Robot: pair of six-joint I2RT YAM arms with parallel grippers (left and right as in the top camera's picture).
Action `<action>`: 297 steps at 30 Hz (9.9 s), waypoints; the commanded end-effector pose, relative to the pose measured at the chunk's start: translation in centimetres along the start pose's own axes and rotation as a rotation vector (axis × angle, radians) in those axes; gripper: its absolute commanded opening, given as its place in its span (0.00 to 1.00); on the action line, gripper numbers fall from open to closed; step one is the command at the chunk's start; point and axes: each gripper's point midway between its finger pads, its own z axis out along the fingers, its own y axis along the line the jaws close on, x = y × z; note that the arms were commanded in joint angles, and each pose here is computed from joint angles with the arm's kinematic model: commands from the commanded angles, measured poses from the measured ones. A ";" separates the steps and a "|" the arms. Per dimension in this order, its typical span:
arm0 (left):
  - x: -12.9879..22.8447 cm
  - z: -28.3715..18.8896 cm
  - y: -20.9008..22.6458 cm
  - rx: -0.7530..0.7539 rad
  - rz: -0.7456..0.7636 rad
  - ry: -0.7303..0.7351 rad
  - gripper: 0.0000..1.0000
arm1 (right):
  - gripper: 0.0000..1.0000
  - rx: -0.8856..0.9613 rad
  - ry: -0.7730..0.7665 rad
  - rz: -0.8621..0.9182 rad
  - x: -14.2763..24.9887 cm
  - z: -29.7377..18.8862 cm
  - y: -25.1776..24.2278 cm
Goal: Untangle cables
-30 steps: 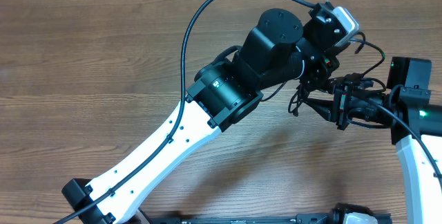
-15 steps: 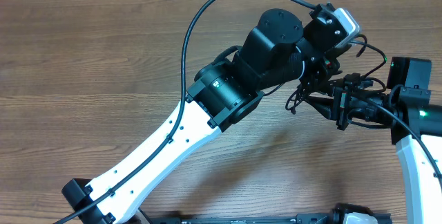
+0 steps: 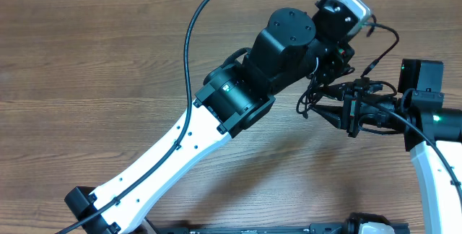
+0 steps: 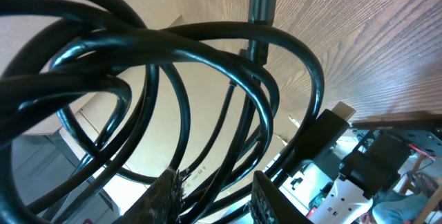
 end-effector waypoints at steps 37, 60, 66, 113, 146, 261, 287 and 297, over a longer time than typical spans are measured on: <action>-0.2 -0.1 -2.7 0.048 -0.079 0.004 0.04 | 0.04 -0.016 -0.017 0.017 -0.1 -0.1 0.9; -1.2 -0.1 -2.0 0.008 -0.129 -0.040 0.04 | 0.24 -0.055 -0.013 0.082 -0.1 -0.2 2.2; -1.1 -0.1 -2.0 0.007 -0.139 -0.037 0.04 | 0.16 -0.055 -0.014 0.084 -0.2 -0.2 2.2; 6.5 -1.6 3.3 -0.283 -0.206 0.248 0.04 | 0.04 0.027 -0.208 -0.074 -3.1 -0.6 0.3; 1.7 -2.4 4.0 -0.237 -0.301 0.075 0.04 | 0.52 0.026 -0.248 -0.105 -3.2 -1.1 0.3; 2.5 -2.2 2.2 -0.117 -0.287 0.130 0.04 | 0.04 -0.017 -0.163 -0.316 -1.7 -0.5 1.9; 2.0 -2.9 4.1 -0.114 -0.256 0.119 0.04 | 0.40 0.042 -0.312 -0.287 -4.4 -1.1 1.0; 0.9 -2.9 3.2 -0.009 -0.260 0.087 0.04 | 0.40 0.048 -0.349 -0.232 -5.1 -1.2 0.9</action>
